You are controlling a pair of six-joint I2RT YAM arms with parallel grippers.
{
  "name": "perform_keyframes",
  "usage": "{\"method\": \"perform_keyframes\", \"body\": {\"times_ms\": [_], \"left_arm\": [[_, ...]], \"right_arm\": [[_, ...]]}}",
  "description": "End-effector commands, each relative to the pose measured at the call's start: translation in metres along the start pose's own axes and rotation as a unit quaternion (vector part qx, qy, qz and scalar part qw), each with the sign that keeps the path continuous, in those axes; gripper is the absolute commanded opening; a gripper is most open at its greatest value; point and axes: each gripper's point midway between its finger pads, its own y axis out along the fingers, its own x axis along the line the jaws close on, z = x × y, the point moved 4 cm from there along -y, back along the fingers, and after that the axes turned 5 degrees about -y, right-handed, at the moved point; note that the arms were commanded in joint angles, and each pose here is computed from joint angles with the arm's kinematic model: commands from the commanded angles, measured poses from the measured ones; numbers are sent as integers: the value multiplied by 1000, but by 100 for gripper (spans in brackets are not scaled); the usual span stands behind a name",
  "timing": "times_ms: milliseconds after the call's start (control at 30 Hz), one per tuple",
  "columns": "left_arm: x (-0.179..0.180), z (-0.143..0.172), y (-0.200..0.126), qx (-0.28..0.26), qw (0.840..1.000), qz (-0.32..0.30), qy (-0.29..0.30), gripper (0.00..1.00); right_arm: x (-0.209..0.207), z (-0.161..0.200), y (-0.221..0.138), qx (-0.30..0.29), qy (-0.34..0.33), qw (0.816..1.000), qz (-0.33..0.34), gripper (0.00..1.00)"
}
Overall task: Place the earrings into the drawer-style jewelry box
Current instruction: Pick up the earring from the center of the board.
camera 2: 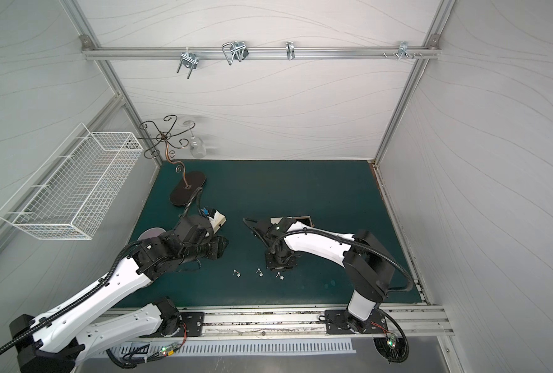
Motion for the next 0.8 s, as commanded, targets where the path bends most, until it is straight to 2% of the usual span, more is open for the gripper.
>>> {"method": "perform_keyframes", "body": {"times_ms": [0,267,533,767], "left_arm": [[-4,-12,-4,-40,998,18,-39,52],[-3,-7,-2,-40,998,30,-38,52],[-8,-6,0,-36,998,43,-29,52],[-10,-6,-1,-37,998,52,-20,53]], "right_arm": [[1,-9,11,-13,24,1000,15,35],[-5,-14,29,-4,33,999,33,34],[-10,-10,40,9,41,998,41,28],[-11,-9,44,10,42,998,43,26]]}}
